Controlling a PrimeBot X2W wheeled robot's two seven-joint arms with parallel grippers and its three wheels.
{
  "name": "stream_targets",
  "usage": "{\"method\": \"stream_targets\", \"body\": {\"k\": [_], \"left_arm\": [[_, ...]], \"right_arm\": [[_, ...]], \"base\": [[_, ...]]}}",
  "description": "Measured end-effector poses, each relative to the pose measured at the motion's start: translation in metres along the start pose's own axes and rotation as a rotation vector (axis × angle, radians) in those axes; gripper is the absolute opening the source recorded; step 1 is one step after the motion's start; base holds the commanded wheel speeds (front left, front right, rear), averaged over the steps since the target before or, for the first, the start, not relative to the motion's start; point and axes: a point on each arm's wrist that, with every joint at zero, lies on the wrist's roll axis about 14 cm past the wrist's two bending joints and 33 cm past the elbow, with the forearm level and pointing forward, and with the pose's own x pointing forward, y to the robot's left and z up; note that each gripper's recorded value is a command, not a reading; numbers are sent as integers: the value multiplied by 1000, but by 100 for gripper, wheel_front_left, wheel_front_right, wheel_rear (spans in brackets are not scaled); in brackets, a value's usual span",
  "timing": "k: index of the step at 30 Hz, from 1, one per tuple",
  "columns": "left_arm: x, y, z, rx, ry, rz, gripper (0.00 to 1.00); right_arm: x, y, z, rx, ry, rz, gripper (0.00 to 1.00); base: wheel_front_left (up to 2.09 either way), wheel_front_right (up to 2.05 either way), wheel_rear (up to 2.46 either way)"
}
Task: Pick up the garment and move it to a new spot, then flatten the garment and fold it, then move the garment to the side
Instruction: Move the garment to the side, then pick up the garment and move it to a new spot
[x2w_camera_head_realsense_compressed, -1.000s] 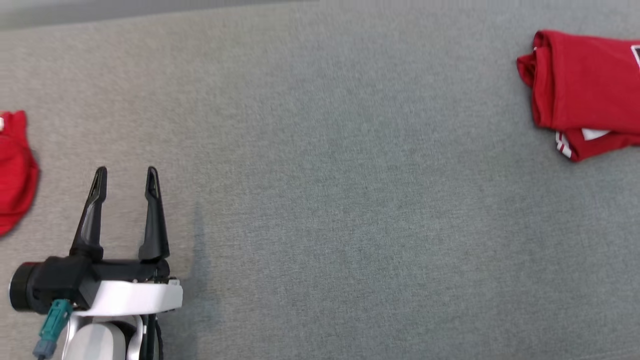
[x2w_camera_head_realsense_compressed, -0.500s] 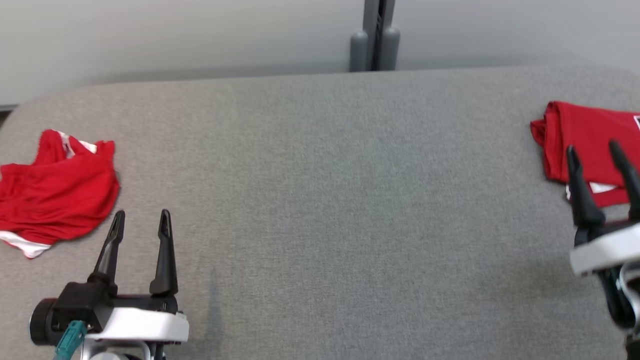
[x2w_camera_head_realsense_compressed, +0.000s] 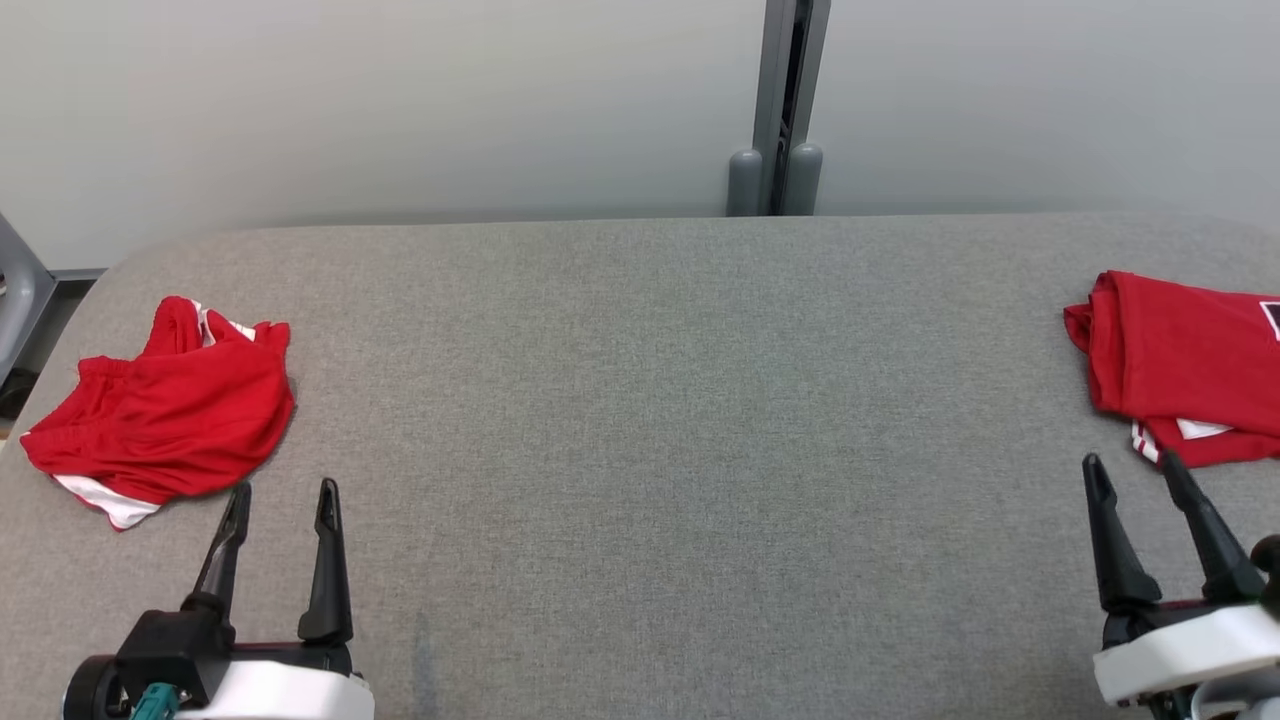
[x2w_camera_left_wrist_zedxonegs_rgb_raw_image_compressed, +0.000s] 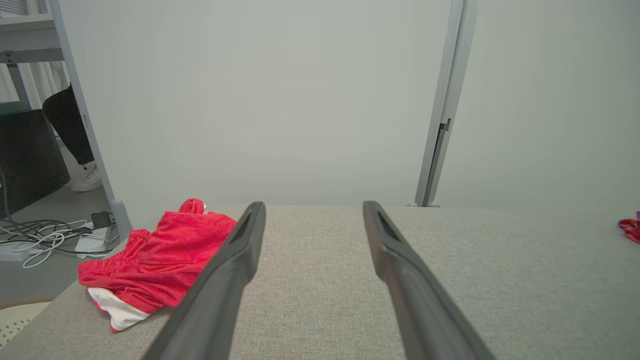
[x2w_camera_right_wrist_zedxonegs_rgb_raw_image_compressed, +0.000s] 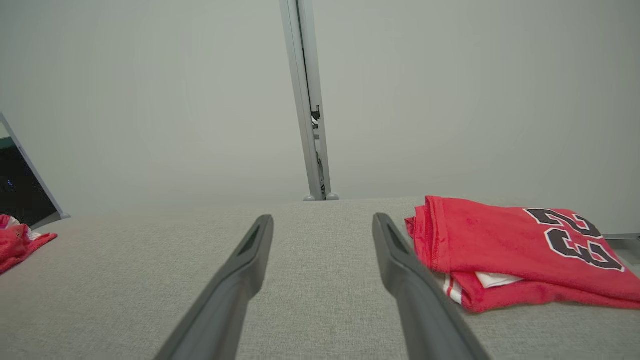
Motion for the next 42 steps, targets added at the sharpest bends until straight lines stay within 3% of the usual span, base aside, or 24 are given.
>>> {"method": "stream_targets", "body": {"k": [14,30,42], "left_arm": [[-15,5,-10,0,34,12,100],[-23,14,-14,6,48,38,100],[-54,63,-8,26,39,186,100]], "right_arm": [[-29,6,-16,54,32,-40,100],[-31,18,-20,69,41,-19,100],[-9,67,-33,114,77,107,100]], "base": [[0,0,0],[0,0,0],[0,0,0]]}}
